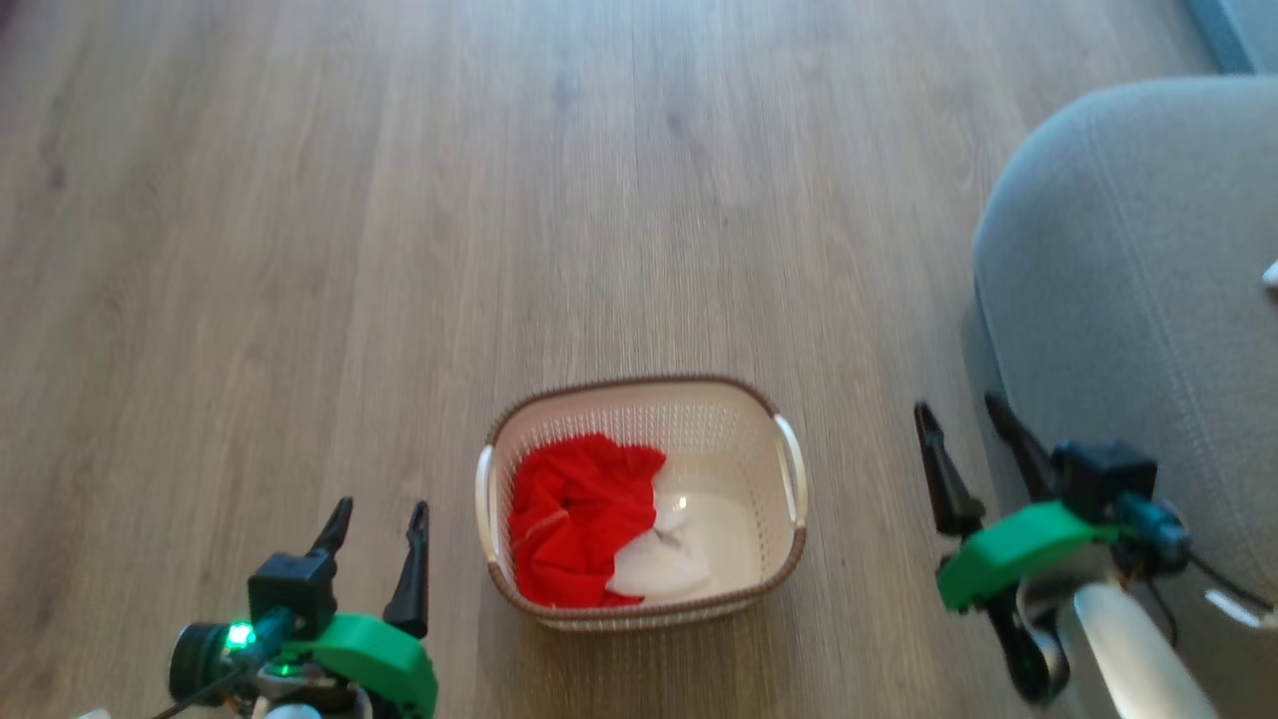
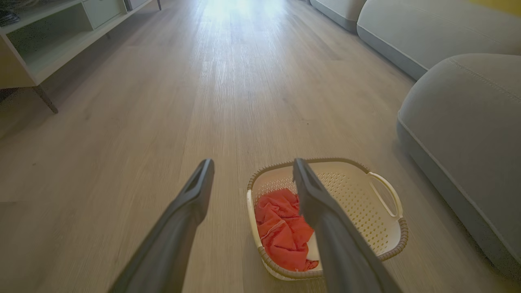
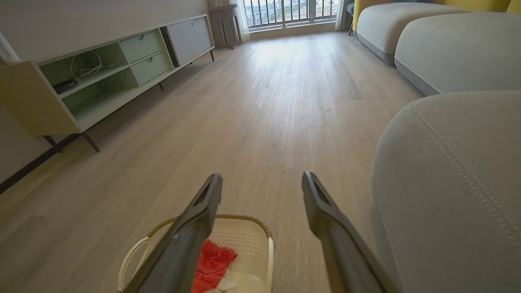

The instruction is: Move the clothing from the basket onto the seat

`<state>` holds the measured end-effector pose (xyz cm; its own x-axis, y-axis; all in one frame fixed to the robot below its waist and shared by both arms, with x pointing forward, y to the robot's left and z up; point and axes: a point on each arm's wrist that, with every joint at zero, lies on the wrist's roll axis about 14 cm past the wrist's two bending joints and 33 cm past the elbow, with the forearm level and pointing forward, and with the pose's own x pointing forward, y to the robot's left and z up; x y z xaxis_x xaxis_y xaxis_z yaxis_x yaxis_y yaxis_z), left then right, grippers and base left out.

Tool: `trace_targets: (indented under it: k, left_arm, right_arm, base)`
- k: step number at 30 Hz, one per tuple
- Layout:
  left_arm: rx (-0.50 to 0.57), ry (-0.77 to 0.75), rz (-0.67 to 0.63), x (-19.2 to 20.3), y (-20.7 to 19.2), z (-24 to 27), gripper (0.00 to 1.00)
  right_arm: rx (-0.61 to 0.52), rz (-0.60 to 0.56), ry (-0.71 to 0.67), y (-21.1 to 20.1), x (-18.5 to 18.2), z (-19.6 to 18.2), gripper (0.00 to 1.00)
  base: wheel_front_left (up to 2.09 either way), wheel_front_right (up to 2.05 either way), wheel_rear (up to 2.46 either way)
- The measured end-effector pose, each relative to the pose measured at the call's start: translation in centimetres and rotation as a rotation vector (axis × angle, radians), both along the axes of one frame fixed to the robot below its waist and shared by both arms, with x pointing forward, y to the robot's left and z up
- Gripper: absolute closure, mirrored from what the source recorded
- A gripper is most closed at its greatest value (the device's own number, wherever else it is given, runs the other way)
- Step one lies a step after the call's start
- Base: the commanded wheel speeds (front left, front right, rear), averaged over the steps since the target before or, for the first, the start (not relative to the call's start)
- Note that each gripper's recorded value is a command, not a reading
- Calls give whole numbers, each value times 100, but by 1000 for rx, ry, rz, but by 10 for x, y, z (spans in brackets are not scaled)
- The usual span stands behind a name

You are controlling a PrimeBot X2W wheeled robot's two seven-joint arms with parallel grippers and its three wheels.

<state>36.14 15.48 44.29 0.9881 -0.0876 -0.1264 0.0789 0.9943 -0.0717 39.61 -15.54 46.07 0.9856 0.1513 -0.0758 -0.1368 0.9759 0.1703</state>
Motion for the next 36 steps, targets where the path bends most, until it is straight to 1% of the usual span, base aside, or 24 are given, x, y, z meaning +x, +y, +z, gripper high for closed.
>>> trace_targets:
  k: [4, 8, 16, 21, 22, 25, 28, 33, 36]
  left_arm:
    - [-15, 53, -34, 11, -13, -17, 0]
    - [-26, 74, -82, 36, -31, -28, 0]
    - [-45, 176, -190, 71, -71, -72, 0]
    - [-29, 212, -274, 96, -95, -98, 0]
    - [-29, 212, -274, 96, -95, -98, 0]
    - [-1, 234, -348, 110, -114, -116, 0]
    - [39, 277, -453, 115, -136, -141, 0]
    - [117, 330, -617, 122, -169, -180, 0]
    - [176, 374, -697, 124, -180, -205, 0]
  right_arm:
    - [-7, 7, -44, 2, 26, 12, 0]
    - [-17, 10, -63, 1, 51, 15, 0]
    - [-28, -4, -13, -7, 81, -15, 0]
    - [-43, -7, -3, -11, 101, -30, 0]
    - [-43, -7, -3, -11, 101, -30, 0]
    - [-51, -12, 6, -15, 112, -40, 0]
    - [-59, -20, 24, -20, 118, -53, 0]
    - [-75, -45, 69, -32, 122, -77, 0]
    - [-83, -61, 98, -38, 121, -90, 0]
  base:
    - [0, 0, 0]
    - [0, 0, 0]
    - [0, 0, 0]
    - [0, 0, 0]
    - [0, 0, 0]
    - [0, 0, 0]
    - [0, 0, 0]
    - [0, 0, 0]
    - [0, 0, 0]
